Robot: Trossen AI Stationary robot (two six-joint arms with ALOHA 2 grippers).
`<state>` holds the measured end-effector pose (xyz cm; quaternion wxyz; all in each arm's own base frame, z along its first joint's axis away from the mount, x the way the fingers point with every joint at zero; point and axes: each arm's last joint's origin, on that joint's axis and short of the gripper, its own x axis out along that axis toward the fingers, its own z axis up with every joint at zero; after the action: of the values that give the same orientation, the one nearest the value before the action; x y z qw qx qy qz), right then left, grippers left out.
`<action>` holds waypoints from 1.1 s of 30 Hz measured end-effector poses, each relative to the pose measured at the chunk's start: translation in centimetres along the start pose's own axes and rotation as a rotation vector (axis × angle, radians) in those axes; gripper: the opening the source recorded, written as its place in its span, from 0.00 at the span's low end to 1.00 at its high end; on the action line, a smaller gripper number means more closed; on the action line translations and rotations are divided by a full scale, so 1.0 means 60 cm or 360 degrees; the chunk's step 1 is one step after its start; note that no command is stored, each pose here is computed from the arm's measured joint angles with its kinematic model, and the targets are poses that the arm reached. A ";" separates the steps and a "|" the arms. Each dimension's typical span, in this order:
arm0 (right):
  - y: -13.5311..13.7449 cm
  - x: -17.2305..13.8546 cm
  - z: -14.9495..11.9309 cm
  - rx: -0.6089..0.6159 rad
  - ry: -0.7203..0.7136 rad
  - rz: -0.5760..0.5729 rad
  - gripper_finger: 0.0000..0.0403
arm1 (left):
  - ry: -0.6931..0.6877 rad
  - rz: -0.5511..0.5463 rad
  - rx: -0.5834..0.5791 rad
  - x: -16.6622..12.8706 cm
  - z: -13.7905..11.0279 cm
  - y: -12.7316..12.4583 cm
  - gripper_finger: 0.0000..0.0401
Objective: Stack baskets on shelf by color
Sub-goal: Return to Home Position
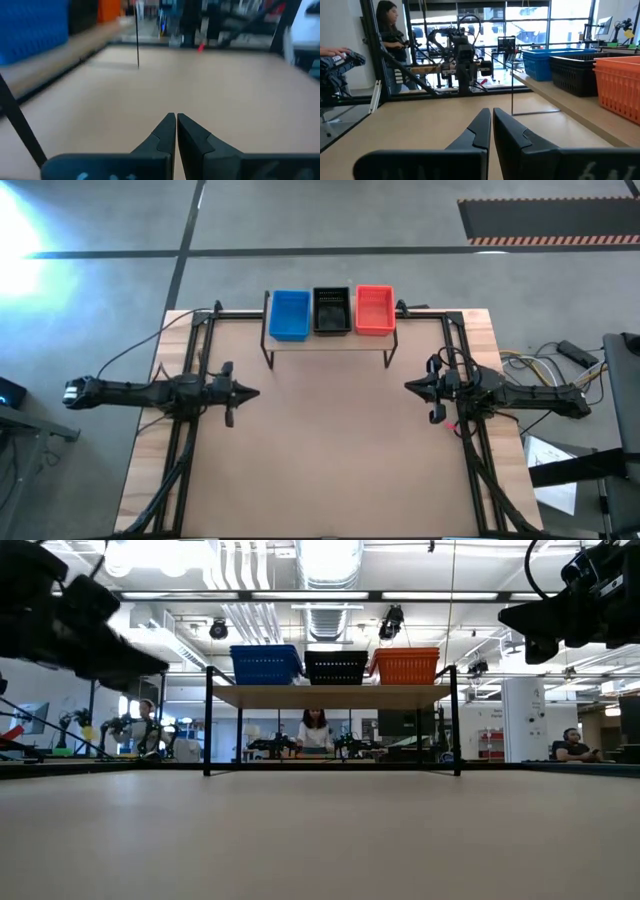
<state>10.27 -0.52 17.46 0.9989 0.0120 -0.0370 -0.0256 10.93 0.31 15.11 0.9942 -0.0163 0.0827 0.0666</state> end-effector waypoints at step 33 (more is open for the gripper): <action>0.000 0.000 -0.001 -0.0001 0.0007 -0.0001 0.03 | -0.0297 -0.0253 0.0024 -0.022 0.024 -0.005 0.00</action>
<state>10.27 -0.53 17.41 0.9990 0.0118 -0.0349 -0.0258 9.94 -0.11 16.74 0.9998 -0.0092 -0.0114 -0.0117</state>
